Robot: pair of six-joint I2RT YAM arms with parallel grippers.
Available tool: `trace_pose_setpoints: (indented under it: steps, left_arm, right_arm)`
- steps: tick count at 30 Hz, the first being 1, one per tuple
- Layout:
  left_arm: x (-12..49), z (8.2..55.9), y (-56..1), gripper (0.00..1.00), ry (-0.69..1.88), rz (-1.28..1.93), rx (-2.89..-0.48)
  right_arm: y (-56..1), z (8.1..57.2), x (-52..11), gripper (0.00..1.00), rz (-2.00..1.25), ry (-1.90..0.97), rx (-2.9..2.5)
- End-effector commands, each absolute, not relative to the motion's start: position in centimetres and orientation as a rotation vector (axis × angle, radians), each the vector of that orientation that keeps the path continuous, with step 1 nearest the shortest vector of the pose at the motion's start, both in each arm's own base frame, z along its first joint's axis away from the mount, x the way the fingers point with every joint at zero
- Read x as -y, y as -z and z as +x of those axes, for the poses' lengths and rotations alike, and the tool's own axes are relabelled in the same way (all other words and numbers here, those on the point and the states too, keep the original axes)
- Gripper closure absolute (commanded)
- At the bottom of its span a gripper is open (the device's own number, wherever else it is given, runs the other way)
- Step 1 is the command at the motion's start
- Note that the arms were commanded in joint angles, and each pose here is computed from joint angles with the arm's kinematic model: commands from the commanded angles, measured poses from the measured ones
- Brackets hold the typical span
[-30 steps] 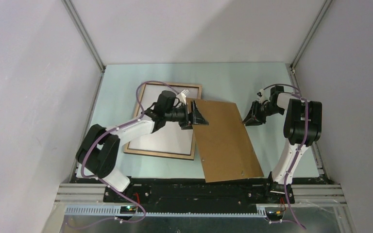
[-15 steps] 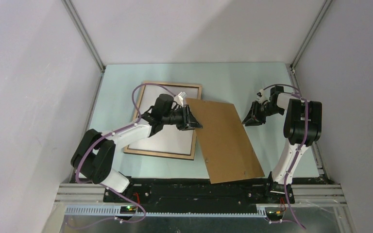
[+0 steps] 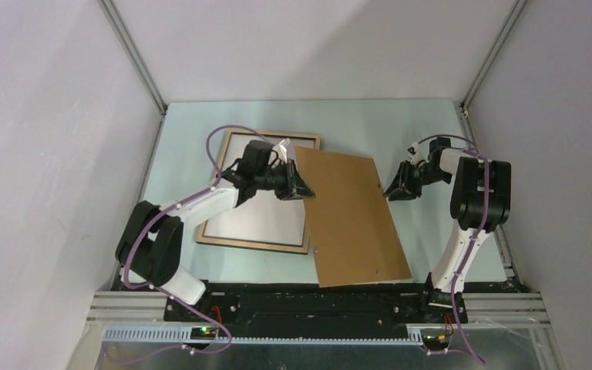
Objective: Put the photo into the frame
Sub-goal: Turn over the photo frame item at the center of the board.
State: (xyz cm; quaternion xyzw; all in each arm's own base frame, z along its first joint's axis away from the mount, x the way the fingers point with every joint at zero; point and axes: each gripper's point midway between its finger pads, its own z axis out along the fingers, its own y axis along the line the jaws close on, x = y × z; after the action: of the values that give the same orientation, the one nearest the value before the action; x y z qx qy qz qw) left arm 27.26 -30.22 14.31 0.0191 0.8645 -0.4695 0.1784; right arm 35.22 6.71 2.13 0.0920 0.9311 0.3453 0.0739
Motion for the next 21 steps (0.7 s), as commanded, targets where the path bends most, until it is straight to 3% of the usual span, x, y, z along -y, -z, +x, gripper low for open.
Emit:
trace_pose_setpoints:
  steps: [1, 10, 21]
  left_arm:
    - [30.5, 31.0, -15.2, 1.0, 1.248, 0.264, -2.38]
    - [32.5, 33.8, -12.1, 0.97, 1.274, 0.373, -2.508]
    - [33.2, 36.3, -9.9, 0.69, 1.3, 0.386, -2.549]
  right_arm:
    - [-3.4, 35.4, -6.9, 0.64, 0.228, -1.037, -2.749]
    - [-5.4, 35.7, -6.5, 0.6, 0.198, -1.063, -2.662]
    - [-4.2, 35.1, -6.2, 0.59, 0.218, -1.03, -2.689]
